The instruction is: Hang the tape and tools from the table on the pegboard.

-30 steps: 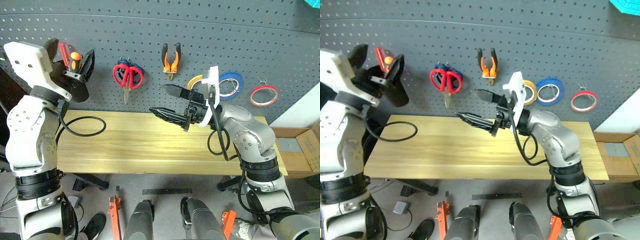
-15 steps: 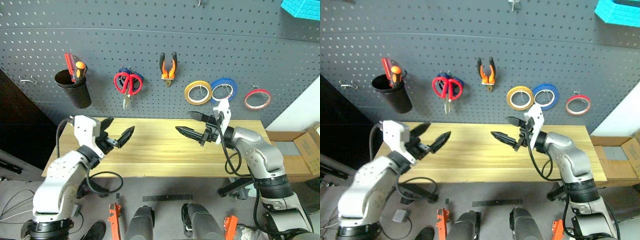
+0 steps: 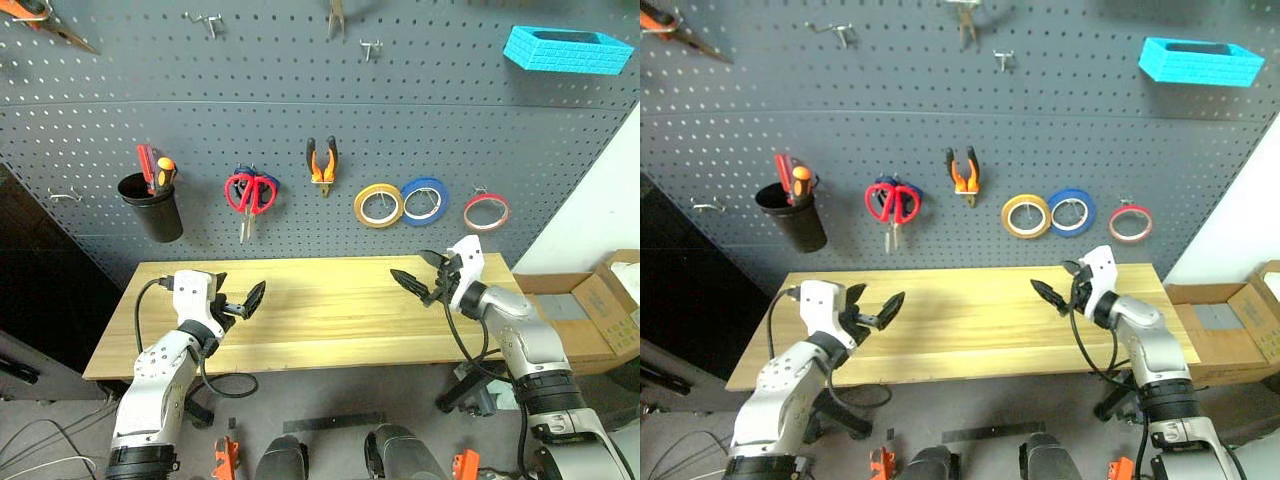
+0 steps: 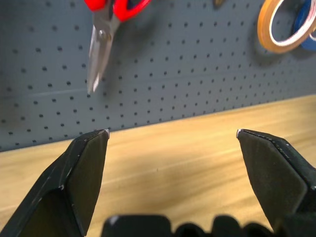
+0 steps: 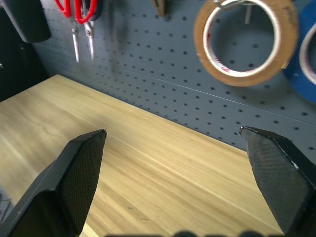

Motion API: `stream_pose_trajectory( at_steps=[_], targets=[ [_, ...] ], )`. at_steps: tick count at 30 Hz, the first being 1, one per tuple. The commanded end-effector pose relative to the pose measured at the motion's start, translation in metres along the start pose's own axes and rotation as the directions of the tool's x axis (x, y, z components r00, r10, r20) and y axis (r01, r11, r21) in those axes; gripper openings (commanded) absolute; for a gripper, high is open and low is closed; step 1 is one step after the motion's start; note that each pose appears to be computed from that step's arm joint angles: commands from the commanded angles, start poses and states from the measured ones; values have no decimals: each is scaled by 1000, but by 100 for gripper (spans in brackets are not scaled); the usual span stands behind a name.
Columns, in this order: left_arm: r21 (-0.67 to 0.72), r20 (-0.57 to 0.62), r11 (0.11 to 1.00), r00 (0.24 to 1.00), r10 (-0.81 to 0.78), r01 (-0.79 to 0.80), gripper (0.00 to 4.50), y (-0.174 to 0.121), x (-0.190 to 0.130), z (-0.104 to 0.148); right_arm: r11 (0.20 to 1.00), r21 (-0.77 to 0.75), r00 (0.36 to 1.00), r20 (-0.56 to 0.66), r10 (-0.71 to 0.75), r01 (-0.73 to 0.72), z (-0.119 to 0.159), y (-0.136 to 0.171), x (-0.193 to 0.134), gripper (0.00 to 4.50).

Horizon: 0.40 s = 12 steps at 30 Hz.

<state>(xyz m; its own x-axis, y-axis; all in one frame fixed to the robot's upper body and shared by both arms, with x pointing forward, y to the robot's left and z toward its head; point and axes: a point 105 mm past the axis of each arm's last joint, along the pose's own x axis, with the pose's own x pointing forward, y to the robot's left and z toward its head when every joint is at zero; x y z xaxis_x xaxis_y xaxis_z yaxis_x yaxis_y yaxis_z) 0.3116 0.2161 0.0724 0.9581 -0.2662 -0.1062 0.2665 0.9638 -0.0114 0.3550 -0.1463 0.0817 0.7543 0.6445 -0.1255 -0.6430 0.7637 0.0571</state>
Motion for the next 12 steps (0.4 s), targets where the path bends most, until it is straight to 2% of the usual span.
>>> stream_pose_trajectory(
  at_steps=[1,12],
  targets=[
    [17,53,1000,999,9,-10,445,0,1,11,1000,-22,999,36,-20,21,7,-7,-3,450],
    [2,23,999,999,40,-40,445,1,-4,-8,999,-10,999,43,-33,33,5,-9,0,450]
  ],
)
